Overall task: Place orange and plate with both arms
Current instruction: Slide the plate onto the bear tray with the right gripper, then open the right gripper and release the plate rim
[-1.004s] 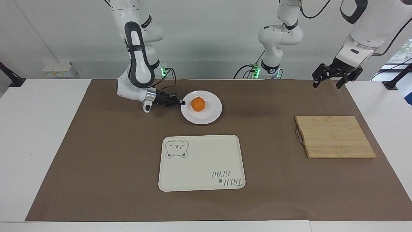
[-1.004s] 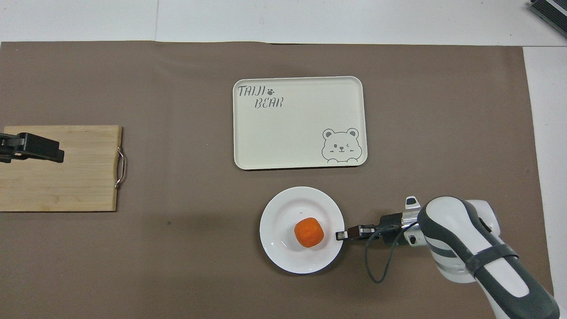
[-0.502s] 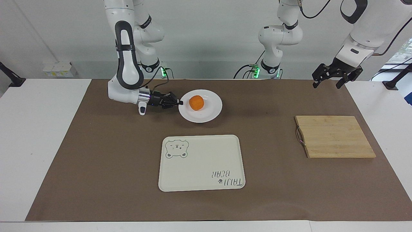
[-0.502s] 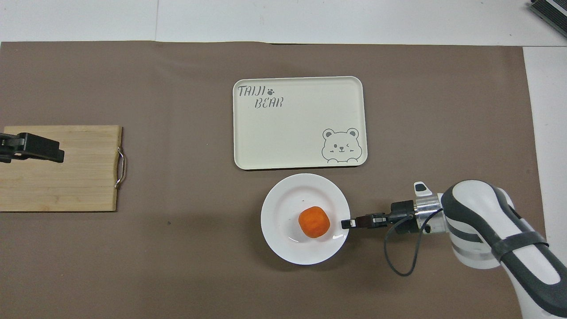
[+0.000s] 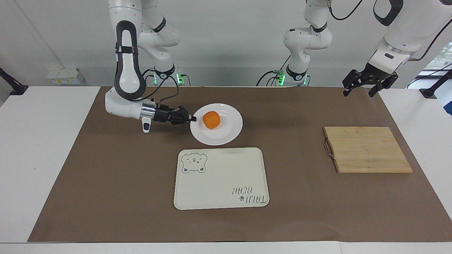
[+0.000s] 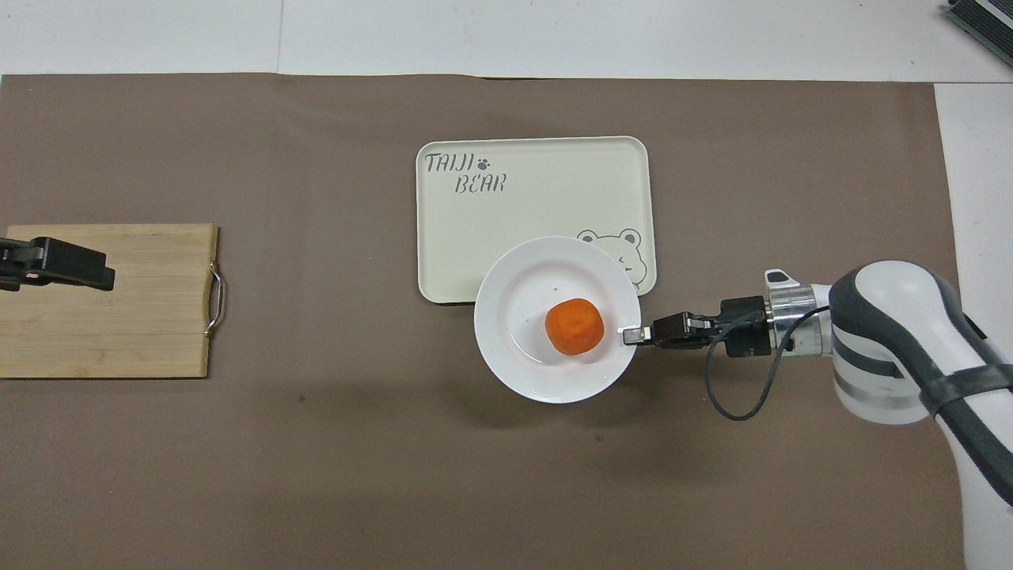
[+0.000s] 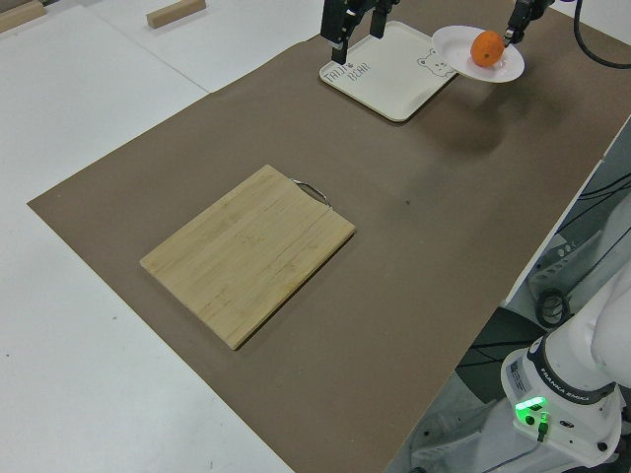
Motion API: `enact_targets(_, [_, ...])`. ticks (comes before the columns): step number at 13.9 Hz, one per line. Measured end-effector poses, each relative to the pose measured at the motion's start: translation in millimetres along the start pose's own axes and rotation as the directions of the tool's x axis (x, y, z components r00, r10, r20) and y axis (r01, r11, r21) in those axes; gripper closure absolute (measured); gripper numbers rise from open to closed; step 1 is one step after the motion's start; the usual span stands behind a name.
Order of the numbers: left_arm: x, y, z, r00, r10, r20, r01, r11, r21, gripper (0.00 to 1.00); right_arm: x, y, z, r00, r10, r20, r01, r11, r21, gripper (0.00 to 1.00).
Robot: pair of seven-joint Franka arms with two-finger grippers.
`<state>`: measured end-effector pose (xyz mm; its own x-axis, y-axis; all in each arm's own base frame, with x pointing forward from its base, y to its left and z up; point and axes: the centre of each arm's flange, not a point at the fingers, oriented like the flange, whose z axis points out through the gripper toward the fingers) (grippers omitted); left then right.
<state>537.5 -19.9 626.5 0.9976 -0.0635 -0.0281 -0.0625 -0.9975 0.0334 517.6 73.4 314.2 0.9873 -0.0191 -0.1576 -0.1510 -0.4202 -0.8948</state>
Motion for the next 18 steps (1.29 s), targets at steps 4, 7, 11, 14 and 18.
enact_targets(4, [0,0,0,1.000,0.000,0.000,0.000,1.000,0.000,0.00,53,-21,-5,0.996,0.058,-0.070,-0.060,0.998,-0.031,0.96])
enact_targets(7, [0,0,0,1.000,0.000,0.000,0.000,1.000,0.000,0.00,92,-34,18,0.989,0.060,-0.138,-0.068,0.996,-0.051,0.96])
enact_targets(11, [0,0,0,1.000,0.000,0.000,0.000,1.000,0.000,0.00,125,-2,55,0.985,0.096,-0.146,-0.109,0.990,-0.089,0.96])
enact_targets(14, [0,0,0,1.000,0.000,0.000,0.000,1.000,0.000,0.00,132,6,62,0.985,0.096,-0.140,-0.110,0.990,-0.093,0.96])
enact_targets(18, [0,0,0,1.000,0.000,0.000,0.000,1.000,0.000,0.00,131,4,67,0.989,0.070,-0.131,-0.083,0.992,-0.100,0.96])
